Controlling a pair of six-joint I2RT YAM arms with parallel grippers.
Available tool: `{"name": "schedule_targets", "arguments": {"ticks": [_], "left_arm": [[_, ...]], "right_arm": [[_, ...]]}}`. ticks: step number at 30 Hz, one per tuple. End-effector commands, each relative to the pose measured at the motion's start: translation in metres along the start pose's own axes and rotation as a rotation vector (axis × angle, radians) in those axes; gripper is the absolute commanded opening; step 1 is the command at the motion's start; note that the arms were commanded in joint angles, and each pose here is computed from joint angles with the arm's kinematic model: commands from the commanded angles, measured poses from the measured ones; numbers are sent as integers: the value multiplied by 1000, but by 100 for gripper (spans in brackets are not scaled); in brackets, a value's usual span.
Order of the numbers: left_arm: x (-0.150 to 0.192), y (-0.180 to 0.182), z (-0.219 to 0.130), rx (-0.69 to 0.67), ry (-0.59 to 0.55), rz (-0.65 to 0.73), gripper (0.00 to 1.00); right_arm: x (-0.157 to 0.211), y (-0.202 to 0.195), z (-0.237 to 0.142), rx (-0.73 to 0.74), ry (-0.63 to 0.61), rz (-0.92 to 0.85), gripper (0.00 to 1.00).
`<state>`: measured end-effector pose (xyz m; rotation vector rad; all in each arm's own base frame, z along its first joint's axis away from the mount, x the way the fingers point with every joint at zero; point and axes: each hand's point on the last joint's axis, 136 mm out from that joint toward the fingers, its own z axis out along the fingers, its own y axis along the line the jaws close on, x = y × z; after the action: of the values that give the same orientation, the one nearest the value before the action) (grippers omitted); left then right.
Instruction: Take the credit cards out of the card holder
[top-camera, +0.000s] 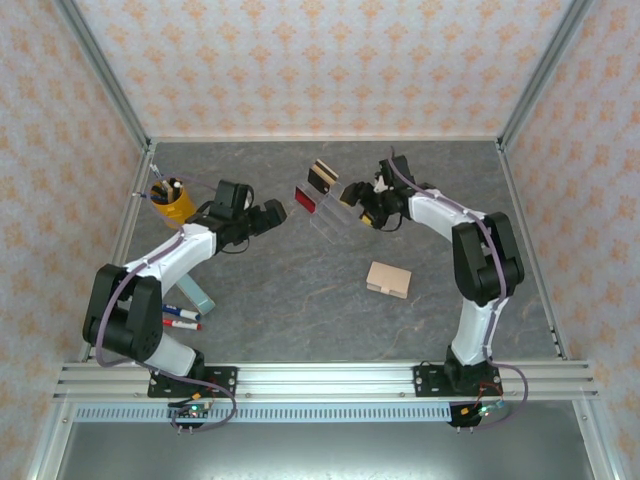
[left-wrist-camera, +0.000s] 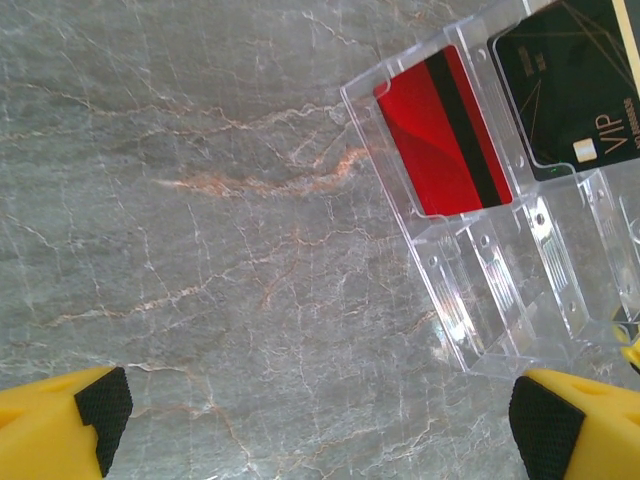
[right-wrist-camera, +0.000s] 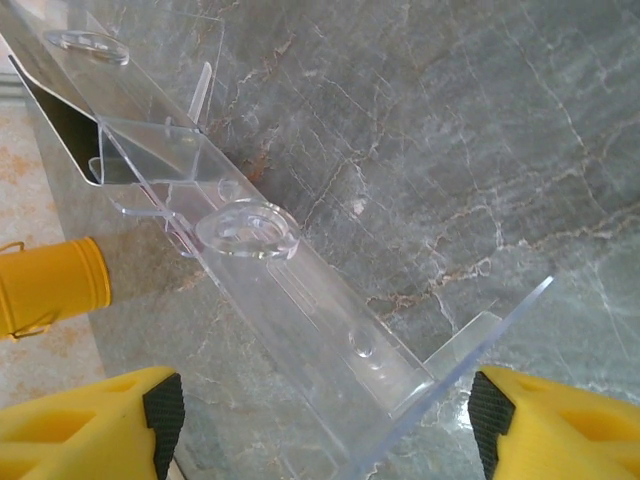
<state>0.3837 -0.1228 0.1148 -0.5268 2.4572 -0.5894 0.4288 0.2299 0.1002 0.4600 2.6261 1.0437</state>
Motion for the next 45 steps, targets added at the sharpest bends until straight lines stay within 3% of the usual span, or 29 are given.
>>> {"name": "schedule_targets", "arguments": {"ticks": [1,4,11,19,27,33,38,45], "left_arm": [[7,-4,6,9,10,-9,100],[13,-6,9,7,27,-4,100],[22,-10,15,5,5,3,100],[33,-29,26,70,29,17,100],[48,-42,32,96,75,39,100],[57,-44,31,109,109,38,97],[83,-54,32,152,192,48,88],[132,-80,40,267,320,-4,77]], "right_arm": [[-3,9,-24,35,-39,-100,83],[6,-8,-55,121,-80,-125,89],[50,-99,-116,428,-118,-94,92],[82,-169,-130,659,-107,-4,91],[109,-163,-99,539,-42,31,76],[112,-148,-76,485,8,27,46],[112,-130,-53,402,26,20,38],[111,-122,-37,335,33,47,34]]}}
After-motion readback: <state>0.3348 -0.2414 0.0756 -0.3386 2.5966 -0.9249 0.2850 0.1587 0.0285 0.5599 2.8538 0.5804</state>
